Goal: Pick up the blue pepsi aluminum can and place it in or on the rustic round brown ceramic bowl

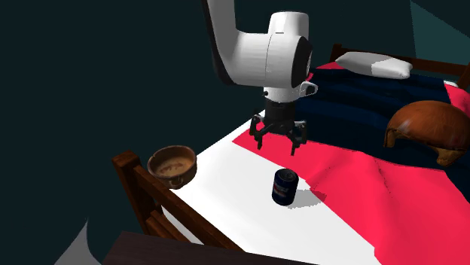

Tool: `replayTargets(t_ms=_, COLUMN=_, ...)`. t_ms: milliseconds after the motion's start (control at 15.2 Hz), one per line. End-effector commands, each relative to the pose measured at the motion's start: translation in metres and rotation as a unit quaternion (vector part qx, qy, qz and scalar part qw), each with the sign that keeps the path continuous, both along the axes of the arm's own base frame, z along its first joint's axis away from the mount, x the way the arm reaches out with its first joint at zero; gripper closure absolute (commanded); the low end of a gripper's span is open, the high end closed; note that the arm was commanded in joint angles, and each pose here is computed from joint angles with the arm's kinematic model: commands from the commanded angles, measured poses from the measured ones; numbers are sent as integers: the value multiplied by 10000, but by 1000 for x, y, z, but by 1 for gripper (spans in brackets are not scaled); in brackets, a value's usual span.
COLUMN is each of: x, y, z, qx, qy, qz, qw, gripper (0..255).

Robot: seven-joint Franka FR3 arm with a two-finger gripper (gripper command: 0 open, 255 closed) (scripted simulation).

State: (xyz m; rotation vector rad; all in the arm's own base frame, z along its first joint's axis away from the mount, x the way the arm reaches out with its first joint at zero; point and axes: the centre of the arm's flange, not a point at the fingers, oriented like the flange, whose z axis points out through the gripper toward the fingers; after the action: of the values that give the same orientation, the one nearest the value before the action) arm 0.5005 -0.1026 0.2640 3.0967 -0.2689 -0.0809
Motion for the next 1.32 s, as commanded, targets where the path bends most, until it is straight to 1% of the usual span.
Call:
replayTargets(t_ms=0, x=13, y=-9, z=-24, qx=-45, qy=12, qz=10, qw=10000, gripper=0)
replayTargets(t_ms=528, x=66, y=-45, z=-107, qx=-218, qy=73, qz=38, qw=9997, gripper=0)
replayTargets(t_ms=594, x=67, y=-46, z=-109, qx=-222, qy=74, qz=38, qw=9997, gripper=0)
replayTargets(t_ms=1056, x=64, y=-49, z=-149, qx=-222, qy=74, qz=38, qw=9997, gripper=0)
replayTargets(t_ms=1254, x=64, y=-49, z=-149, qx=-222, qy=74, qz=38, qw=9997, gripper=0)
